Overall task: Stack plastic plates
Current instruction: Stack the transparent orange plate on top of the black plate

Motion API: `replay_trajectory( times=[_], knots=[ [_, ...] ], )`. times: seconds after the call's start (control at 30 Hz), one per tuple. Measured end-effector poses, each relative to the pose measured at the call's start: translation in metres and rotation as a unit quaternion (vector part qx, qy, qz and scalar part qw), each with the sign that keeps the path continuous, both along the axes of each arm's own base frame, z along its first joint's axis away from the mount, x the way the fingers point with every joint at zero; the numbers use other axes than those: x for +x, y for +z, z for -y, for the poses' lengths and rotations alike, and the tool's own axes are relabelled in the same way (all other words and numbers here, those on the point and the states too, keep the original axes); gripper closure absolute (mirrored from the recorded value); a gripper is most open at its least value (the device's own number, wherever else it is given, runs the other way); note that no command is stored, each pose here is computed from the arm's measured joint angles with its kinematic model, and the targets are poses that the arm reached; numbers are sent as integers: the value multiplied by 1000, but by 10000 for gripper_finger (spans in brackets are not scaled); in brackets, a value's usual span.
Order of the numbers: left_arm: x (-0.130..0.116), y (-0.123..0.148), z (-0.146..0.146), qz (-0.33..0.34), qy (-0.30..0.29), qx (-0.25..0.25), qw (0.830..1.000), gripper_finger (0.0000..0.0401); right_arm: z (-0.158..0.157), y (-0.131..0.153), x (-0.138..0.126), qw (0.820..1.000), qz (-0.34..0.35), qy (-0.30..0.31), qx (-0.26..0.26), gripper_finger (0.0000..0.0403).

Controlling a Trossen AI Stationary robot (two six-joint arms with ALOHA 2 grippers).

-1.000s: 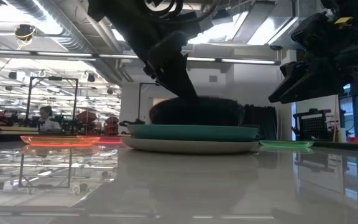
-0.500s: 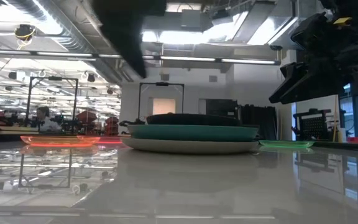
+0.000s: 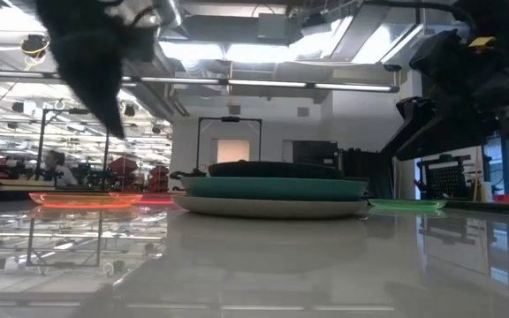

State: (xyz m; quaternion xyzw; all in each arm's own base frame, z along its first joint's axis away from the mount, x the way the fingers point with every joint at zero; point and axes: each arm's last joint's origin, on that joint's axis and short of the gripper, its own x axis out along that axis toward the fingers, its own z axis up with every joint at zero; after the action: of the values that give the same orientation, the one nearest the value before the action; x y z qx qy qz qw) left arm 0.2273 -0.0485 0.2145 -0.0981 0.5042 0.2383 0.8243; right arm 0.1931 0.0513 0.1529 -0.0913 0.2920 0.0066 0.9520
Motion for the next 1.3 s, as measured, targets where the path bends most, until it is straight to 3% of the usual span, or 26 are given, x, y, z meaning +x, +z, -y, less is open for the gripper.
replay_trajectory(
  times=[0.17,0.43,1.17,1.3],
  knots=[
    [-29,-24,-13,11,53,-15,998,312,0,-3,2,1000,-3,-4,-8,244],
    [-38,-60,-22,-3,70,-8,998,312,-1,-1,4,1000,10,1,-12,244],
    [-55,-95,-33,21,89,24,996,312,-1,-2,4,1000,6,1,-13,244],
    [-54,-95,-33,22,84,30,996,330,-1,-2,4,1000,7,0,-14,244]
  ],
)
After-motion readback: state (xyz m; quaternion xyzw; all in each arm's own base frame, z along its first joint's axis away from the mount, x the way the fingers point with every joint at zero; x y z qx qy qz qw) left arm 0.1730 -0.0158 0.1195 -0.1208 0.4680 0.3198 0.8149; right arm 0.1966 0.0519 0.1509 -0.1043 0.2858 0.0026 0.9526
